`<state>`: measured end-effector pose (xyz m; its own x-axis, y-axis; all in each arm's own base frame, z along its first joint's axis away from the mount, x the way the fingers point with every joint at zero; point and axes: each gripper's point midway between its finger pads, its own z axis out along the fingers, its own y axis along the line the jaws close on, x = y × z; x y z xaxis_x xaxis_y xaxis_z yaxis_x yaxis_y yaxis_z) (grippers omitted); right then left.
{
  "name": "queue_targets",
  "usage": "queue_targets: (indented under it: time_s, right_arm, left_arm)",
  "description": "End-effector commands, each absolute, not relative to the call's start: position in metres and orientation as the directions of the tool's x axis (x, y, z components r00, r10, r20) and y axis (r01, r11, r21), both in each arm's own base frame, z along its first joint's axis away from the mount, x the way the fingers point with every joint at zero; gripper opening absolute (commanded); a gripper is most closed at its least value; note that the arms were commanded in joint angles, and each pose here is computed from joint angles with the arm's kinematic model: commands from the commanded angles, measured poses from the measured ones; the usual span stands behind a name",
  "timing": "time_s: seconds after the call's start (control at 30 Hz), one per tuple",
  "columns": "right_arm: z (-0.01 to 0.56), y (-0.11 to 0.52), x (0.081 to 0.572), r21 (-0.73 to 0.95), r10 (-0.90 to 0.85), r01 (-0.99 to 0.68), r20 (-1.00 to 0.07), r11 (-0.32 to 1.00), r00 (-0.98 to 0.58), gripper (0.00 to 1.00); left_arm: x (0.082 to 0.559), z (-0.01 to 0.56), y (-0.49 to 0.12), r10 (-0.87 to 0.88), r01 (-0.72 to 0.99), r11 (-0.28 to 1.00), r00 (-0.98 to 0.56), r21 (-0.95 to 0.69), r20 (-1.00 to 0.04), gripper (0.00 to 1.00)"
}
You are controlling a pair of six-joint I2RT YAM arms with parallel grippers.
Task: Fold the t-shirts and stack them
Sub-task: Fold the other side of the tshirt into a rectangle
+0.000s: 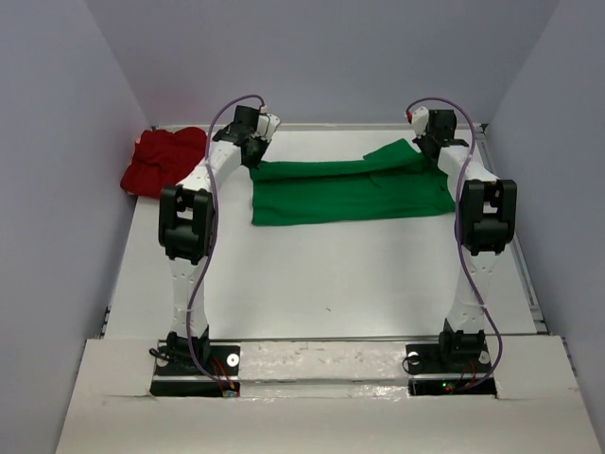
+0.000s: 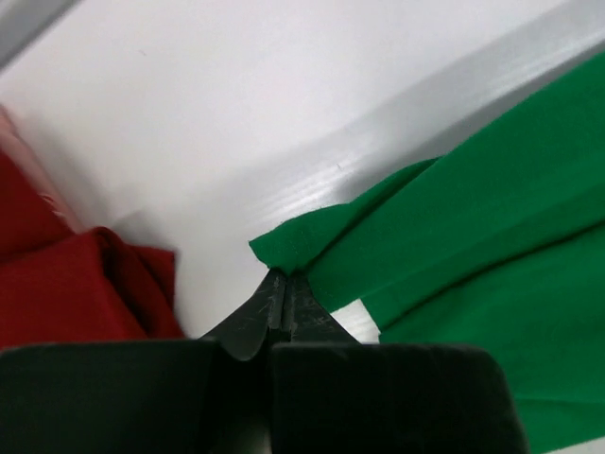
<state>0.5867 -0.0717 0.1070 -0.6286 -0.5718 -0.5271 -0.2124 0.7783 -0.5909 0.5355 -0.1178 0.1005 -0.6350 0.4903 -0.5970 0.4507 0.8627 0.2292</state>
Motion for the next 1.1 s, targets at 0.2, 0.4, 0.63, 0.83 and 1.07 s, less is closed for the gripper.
queue_targets:
  time_s: [0.2, 0.4, 0.63, 0.83, 1.07]
  right_arm:
    - [0.15, -0.075, 0.623, -0.622, -0.562, -0.096, -0.618, 0.777, -0.55, 0.0]
    - [0.146, -0.073, 0.635, -0.616, -0.562, -0.097, -0.627, 0.781, -0.54, 0.0]
    - [0.138, -0.072, 0.626, -0.62, -0.576, -0.13, -0.604, 0.774, -0.551, 0.0]
    - [0.124, -0.073, 0.613, -0.619, -0.583, -0.161, -0.573, 0.768, -0.576, 0.0]
    - [0.12, -0.074, 0.606, -0.62, -0.586, -0.172, -0.56, 0.765, -0.586, 0.0]
  left_arm:
    - [0.593, 0.173, -0.112, 0.454, 0.309, 0.89, -0.517, 0.336, -0.726, 0.0]
    - [0.59, 0.168, -0.114, 0.46, 0.325, 0.886, -0.521, 0.33, -0.72, 0.0]
    - [0.577, 0.153, -0.119, 0.473, 0.367, 0.877, -0.543, 0.311, -0.694, 0.0]
    - [0.569, 0.141, -0.122, 0.472, 0.382, 0.876, -0.56, 0.294, -0.681, 0.0]
    - [0.56, 0.135, -0.124, 0.482, 0.402, 0.87, -0.567, 0.286, -0.668, 0.0]
